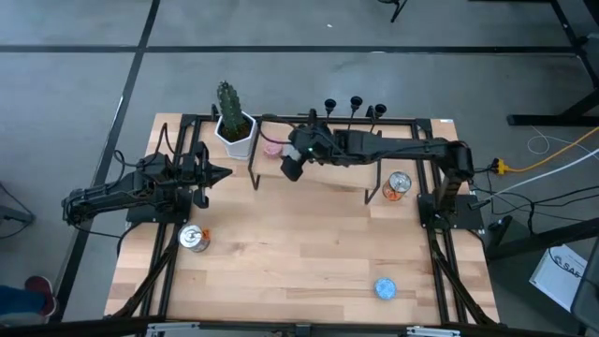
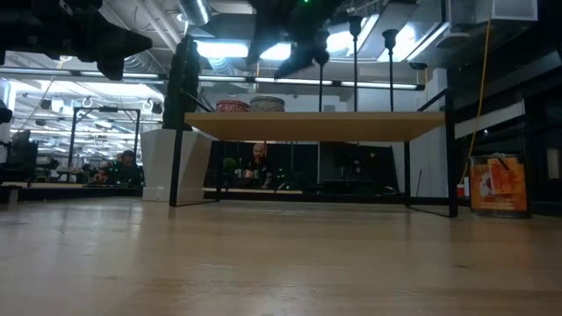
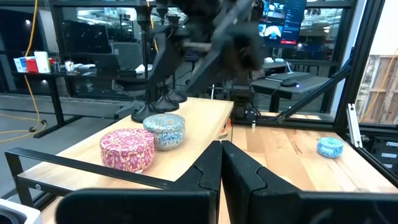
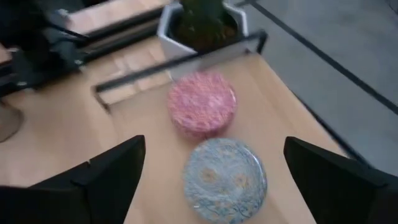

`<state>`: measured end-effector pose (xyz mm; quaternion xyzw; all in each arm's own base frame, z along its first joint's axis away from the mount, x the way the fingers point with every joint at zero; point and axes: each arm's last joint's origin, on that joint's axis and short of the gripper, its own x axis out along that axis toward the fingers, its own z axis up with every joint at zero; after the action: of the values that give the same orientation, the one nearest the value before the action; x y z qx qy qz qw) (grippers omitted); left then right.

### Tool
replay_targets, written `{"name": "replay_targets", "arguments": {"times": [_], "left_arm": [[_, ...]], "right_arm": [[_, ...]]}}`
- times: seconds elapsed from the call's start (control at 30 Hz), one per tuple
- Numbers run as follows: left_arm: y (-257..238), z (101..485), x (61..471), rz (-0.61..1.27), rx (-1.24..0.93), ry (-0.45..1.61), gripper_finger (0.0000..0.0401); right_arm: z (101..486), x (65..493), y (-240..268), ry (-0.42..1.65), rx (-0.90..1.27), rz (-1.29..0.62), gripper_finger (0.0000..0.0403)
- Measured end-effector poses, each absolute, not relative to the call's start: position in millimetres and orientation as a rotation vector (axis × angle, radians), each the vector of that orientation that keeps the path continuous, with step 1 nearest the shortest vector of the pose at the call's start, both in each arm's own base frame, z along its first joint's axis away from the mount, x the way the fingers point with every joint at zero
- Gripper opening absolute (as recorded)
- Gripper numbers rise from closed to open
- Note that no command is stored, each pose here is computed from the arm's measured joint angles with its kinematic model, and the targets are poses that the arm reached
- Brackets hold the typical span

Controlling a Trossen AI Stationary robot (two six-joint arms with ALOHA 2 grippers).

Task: Pick & Place candle stick holders
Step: Put the blue scented candle on the shelf

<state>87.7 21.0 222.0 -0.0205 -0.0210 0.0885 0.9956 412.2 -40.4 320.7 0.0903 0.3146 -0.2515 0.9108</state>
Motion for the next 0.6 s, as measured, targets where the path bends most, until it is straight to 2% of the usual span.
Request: {"name": "replay_targets", "arguments": {"times": [0.17, 0.3, 0.43, 0.6], "left_arm": [[20.9, 222.1, 87.7, 0.177, -0.041, -0.042, 0.0006], [20.9, 222.1, 87.7, 0.177, -0.041, -0.042, 0.0006], [20.9, 222.1, 87.7, 0.177, -0.041, -0.042, 0.0006], [20.9, 222.1, 87.7, 0.177, -0.041, -0.042, 0.0006]], "right_arm": [[333.8, 410.4, -12.7, 0.625, 0.137, -0.435, 0.0368], [329.6, 410.3, 14.4, 0.66, 0.09, -0.367, 0.0334], [322.4, 409.4, 34.6, 0.705, 0.062, -0.324, 0.0278], [319.8, 407.6, 41.1, 0.722, 0.057, -0.349, 0.0181]]}}
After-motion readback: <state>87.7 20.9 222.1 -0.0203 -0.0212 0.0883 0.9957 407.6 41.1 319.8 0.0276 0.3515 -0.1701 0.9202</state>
